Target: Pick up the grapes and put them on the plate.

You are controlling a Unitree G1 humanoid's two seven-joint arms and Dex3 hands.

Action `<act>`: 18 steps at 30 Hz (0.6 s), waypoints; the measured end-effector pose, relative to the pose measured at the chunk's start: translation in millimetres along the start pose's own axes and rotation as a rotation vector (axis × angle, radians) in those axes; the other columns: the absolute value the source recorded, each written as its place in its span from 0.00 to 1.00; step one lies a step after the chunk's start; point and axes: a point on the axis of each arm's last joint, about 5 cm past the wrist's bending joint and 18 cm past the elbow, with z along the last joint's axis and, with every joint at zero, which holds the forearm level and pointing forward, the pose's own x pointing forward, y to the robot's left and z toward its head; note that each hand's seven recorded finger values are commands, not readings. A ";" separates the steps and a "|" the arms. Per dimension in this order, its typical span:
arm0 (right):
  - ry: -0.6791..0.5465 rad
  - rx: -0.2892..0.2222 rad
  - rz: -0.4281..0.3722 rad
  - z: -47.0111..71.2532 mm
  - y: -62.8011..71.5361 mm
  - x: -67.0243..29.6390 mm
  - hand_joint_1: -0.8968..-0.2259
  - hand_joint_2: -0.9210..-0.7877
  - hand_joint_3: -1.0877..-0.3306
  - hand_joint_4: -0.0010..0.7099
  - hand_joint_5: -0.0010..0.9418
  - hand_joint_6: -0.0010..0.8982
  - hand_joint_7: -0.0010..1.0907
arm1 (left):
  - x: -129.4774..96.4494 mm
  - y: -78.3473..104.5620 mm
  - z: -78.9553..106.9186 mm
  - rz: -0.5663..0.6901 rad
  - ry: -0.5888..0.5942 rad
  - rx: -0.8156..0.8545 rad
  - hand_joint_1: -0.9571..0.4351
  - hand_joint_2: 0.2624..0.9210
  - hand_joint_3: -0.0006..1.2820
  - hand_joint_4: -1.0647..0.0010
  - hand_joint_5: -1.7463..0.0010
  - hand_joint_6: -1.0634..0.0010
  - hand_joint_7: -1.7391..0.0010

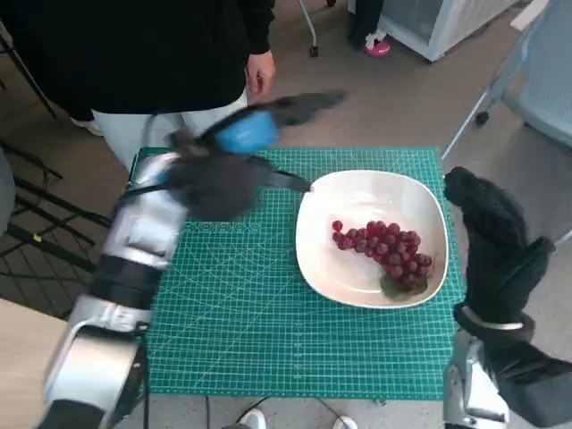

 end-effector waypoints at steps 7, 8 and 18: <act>-0.018 0.015 0.025 0.3 1.7 5.6 0.35 0.00 0.48 0.45 0.00 0.03 0.35 | -22.6 -6.2 -30.8 0.142 -0.123 -0.410 0.26 1.00 0.28 0.83 1.00 0.77 0.99; -0.018 0.020 0.030 -0.1 1.6 6.2 0.34 0.00 0.48 0.45 0.00 0.03 0.35 | -26.9 -9.2 -36.4 0.163 -0.146 -0.469 0.25 1.00 0.30 0.85 1.00 0.79 1.00; 0.003 0.031 0.069 -3.8 -4.4 5.4 0.35 0.00 0.49 0.45 0.00 0.03 0.34 | -71.0 -44.7 -76.0 0.248 -0.142 -0.687 0.21 1.00 0.40 0.92 1.00 0.90 1.00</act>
